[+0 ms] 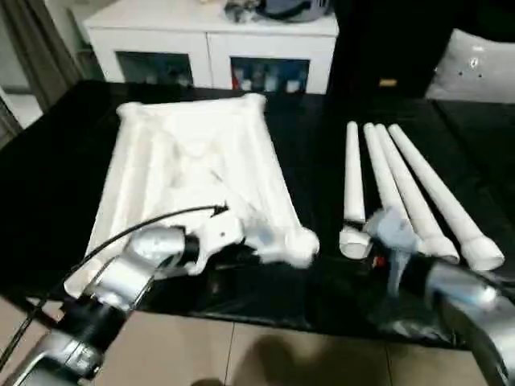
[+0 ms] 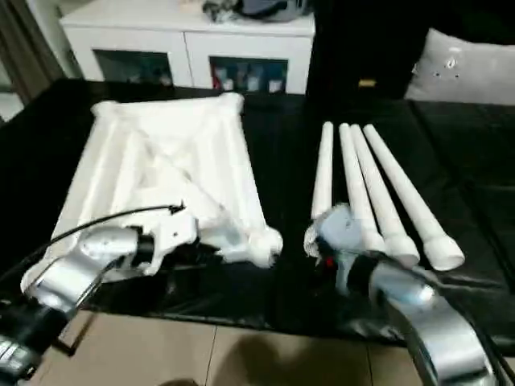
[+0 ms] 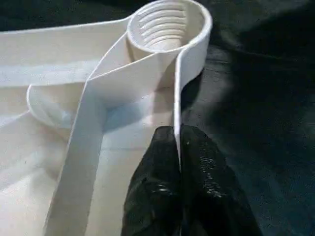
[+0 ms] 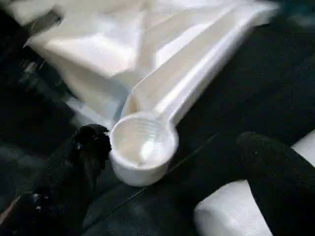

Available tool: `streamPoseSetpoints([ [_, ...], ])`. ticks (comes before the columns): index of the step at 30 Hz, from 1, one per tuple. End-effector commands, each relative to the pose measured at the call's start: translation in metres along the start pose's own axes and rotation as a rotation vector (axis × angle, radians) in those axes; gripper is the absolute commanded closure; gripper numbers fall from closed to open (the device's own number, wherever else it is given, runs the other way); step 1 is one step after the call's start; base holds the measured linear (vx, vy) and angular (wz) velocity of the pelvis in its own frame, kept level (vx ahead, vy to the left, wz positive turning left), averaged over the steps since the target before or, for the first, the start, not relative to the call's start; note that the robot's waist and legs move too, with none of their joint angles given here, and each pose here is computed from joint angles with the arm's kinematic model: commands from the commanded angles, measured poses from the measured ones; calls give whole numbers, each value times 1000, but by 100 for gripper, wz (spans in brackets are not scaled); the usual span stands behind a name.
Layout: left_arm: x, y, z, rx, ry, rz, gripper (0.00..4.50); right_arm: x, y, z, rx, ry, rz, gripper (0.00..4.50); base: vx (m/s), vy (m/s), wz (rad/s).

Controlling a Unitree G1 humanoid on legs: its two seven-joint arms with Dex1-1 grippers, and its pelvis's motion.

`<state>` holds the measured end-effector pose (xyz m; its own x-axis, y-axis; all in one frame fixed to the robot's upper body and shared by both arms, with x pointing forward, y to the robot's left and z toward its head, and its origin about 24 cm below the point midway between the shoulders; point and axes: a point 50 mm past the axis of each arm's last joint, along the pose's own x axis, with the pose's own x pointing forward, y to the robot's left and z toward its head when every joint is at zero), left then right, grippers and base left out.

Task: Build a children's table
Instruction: Move table base, then pick table leg

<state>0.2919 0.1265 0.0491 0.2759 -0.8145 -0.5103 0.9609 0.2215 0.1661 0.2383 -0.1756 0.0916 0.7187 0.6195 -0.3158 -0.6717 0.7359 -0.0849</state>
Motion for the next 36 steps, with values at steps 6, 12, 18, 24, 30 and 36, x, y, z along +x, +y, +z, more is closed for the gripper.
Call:
streamPoseSetpoints([
  [6,-2,3,2,25,-12,-3,449,7,-5,17,8,-63,-72,0,0,0,0],
  [12,-9,0,8,-17,-82,-4,389,29,-33,18,122,66,-429,0,0,0,0],
  [18,-23,1,15,-47,-123,64,325,47,-44,23,194,168,-489,0,0,0,0],
  [24,-30,-1,27,-94,-154,109,275,72,-60,17,304,271,-564,0,0,0,0],
  [30,-31,-10,39,-104,-175,120,246,84,-69,15,347,344,-600,0,0,0,0],
  [36,-30,-14,38,-109,-148,137,246,93,-66,4,476,405,-518,0,0,0,0],
])
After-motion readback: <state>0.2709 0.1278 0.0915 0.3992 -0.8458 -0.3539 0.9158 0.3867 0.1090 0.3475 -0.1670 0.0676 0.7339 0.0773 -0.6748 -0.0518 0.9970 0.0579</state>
